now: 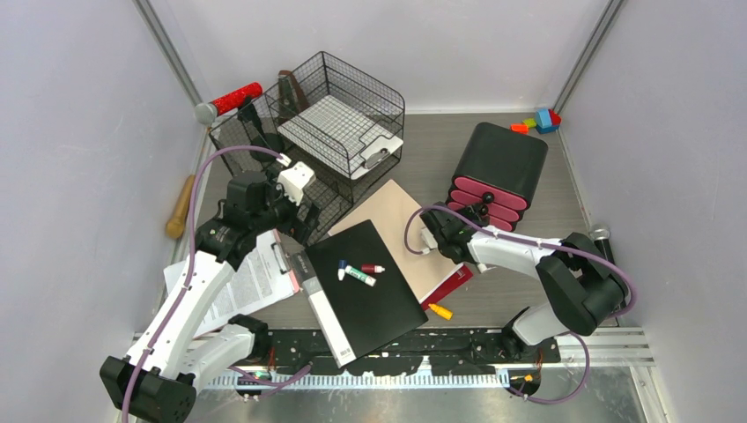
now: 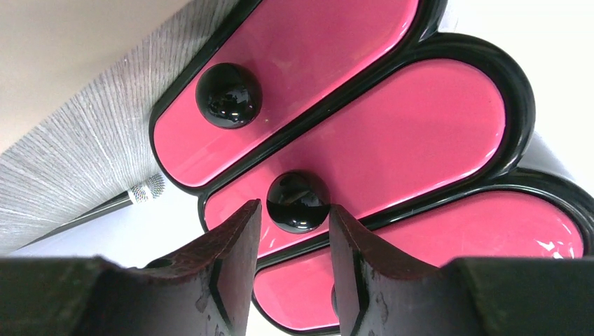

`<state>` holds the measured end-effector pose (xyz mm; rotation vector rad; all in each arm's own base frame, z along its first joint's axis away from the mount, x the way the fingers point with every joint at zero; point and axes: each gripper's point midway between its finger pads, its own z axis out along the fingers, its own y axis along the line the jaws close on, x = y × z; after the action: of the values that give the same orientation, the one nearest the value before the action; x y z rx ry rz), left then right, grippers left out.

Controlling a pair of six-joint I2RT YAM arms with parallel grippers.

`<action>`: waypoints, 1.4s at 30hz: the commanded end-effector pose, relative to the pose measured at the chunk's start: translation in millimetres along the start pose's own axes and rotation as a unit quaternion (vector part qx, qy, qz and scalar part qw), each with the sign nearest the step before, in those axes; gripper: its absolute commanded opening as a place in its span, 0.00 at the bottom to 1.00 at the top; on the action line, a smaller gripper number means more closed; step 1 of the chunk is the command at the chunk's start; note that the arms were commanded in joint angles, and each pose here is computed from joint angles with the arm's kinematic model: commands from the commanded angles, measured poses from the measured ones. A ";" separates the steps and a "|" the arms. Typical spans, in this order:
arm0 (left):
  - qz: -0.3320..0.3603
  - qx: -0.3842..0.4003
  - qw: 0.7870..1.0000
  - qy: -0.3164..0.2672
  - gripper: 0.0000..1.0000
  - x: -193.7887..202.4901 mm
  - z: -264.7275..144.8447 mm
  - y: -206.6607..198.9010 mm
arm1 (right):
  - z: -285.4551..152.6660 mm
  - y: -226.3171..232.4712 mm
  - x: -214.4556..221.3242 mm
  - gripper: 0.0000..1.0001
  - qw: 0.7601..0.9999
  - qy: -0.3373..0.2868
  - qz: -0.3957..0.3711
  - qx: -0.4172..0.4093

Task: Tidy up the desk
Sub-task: Open the drawer in the storage box.

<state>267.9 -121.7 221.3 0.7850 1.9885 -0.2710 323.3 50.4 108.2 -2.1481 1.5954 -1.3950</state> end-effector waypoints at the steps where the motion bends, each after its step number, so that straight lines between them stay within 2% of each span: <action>1: 0.013 -0.001 1.000 -0.020 0.99 -8.6 -1.9 1.4 | 1.3 -0.6 -6.8 0.45 1.000 -0.012 -0.003 0.002; 14: 0.013 -0.001 1.000 -0.020 0.99 -8.1 -2.7 0.7 | 0.7 -0.7 -4.8 0.26 1.000 -0.008 0.002 0.003; 20: 0.013 -0.002 1.000 -0.021 0.99 -8.4 -2.7 1.2 | -0.9 3.3 -5.1 0.13 1.000 -0.014 0.014 -0.005; 24: 0.013 -0.001 1.000 -0.020 0.99 -8.4 -2.0 1.3 | -6.7 7.1 -8.0 0.08 0.999 -0.026 0.025 -0.009; 35: 0.015 -0.001 1.000 -0.020 0.99 -8.2 -2.0 1.5 | -43.6 21.4 -45.7 0.08 0.996 -0.074 0.041 -0.008; 42: 0.014 0.000 1.000 -0.020 0.99 -8.5 -1.9 0.8 | -54.0 26.2 -56.2 0.16 0.996 -0.080 0.044 0.001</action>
<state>267.9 -121.7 221.1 0.7869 1.9880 -0.2699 274.2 93.3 99.9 -2.1212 1.5746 -1.2782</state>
